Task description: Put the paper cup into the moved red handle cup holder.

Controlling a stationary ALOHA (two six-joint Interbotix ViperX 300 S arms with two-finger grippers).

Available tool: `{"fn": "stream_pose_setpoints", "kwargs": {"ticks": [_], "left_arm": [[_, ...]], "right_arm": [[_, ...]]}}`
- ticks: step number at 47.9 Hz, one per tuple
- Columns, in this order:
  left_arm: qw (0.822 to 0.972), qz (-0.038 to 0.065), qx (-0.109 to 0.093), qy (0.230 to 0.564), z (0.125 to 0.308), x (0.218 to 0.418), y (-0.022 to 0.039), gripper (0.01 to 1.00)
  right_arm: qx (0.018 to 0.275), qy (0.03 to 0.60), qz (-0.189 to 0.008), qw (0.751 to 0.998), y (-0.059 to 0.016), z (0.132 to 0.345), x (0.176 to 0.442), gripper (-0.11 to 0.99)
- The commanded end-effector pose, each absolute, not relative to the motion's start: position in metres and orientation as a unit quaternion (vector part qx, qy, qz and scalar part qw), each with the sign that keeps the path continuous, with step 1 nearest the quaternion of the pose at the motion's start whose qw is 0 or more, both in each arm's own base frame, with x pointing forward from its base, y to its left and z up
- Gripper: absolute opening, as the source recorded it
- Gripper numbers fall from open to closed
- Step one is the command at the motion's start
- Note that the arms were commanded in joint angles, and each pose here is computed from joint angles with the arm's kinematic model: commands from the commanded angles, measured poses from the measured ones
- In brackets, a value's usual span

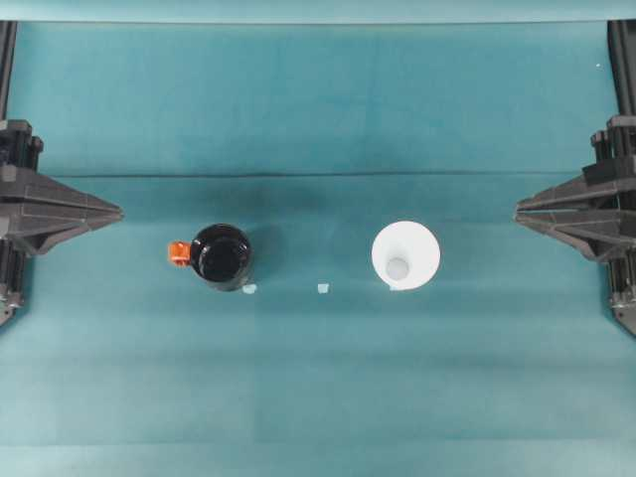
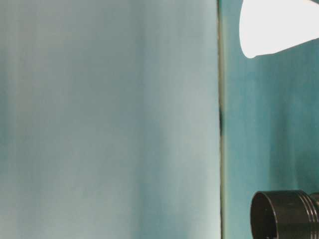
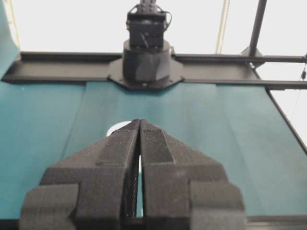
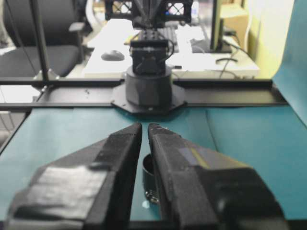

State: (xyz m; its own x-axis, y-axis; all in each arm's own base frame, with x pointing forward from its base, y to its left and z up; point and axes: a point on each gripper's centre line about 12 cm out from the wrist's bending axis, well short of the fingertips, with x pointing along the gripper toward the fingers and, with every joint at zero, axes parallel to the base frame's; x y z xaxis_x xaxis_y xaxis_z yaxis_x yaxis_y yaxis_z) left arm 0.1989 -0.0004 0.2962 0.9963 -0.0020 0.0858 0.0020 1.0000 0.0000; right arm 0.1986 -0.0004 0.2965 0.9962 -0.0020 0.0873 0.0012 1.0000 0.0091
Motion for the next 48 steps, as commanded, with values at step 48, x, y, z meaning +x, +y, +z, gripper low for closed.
{"fn": "stream_pose_setpoints", "kwargs": {"ticks": [48], "left_arm": [[0.924,0.027,-0.041,0.38,0.221,0.234,0.0043,0.026]], "right_arm": [[0.081,0.124,-0.009,0.989,0.0005,0.259,0.196,-0.11]]}}
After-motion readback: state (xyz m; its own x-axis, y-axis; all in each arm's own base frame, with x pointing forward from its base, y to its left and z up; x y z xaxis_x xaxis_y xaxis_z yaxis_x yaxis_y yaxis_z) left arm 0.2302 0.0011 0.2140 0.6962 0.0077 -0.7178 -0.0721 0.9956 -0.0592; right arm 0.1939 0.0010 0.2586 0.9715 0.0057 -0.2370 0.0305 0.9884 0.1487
